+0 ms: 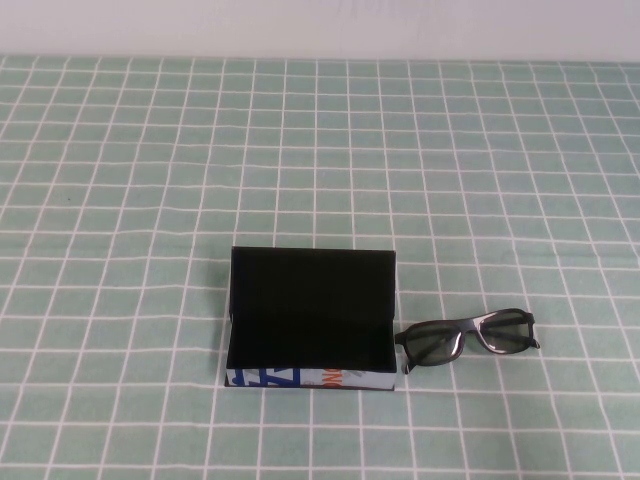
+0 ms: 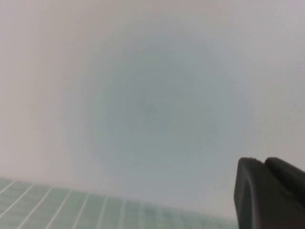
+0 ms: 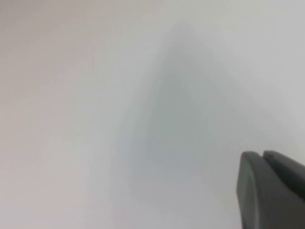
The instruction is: Return glasses to glasses case
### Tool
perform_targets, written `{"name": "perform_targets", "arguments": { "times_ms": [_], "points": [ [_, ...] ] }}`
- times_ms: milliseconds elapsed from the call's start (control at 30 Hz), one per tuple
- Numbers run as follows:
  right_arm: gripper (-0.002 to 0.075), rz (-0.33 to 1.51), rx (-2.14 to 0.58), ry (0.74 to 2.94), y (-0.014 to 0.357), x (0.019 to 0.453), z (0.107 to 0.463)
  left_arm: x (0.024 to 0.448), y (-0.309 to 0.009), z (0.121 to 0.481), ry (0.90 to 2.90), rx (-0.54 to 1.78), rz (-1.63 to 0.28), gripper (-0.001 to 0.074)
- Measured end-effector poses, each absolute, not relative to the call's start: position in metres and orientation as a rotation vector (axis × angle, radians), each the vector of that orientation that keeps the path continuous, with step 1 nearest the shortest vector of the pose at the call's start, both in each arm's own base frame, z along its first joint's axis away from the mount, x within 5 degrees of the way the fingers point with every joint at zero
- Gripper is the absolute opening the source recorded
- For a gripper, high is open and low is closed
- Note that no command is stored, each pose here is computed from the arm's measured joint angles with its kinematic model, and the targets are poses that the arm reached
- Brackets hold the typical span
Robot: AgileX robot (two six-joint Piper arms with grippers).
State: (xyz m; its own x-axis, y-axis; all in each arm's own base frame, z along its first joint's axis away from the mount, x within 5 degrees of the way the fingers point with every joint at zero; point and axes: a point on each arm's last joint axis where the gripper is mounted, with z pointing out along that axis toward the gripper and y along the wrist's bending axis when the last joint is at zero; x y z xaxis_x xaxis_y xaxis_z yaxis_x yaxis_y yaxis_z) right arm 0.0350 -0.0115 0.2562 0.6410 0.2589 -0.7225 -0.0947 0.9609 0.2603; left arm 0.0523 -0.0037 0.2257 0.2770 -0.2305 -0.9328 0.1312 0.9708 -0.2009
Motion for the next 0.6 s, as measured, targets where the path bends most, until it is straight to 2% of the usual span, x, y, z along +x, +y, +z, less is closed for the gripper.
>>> {"name": "perform_targets", "arguments": {
  "times_ms": [167, 333, 500, 600],
  "points": [
    [-0.0013, 0.312, 0.259, 0.604, -0.016, 0.018, 0.280, 0.043, -0.003, 0.246, 1.009, -0.183, -0.454, -0.0004],
    [-0.0013, 0.419, 0.195, 0.449, -0.012, -0.010, 0.339, 0.018, -0.001, 0.275, 0.616, -0.144, -0.579, -0.0004],
    [-0.0013, 0.527, 0.142, 0.400, -0.010, -0.058, 0.409, -0.007, 0.001, 0.324, 0.428, -0.103, -0.604, -0.0004],
    [-0.0013, 0.540, 0.126, 0.405, -0.010, -0.080, 0.447, -0.026, 0.001, 0.363, 0.405, -0.093, -0.604, -0.0004]
  ]
}}
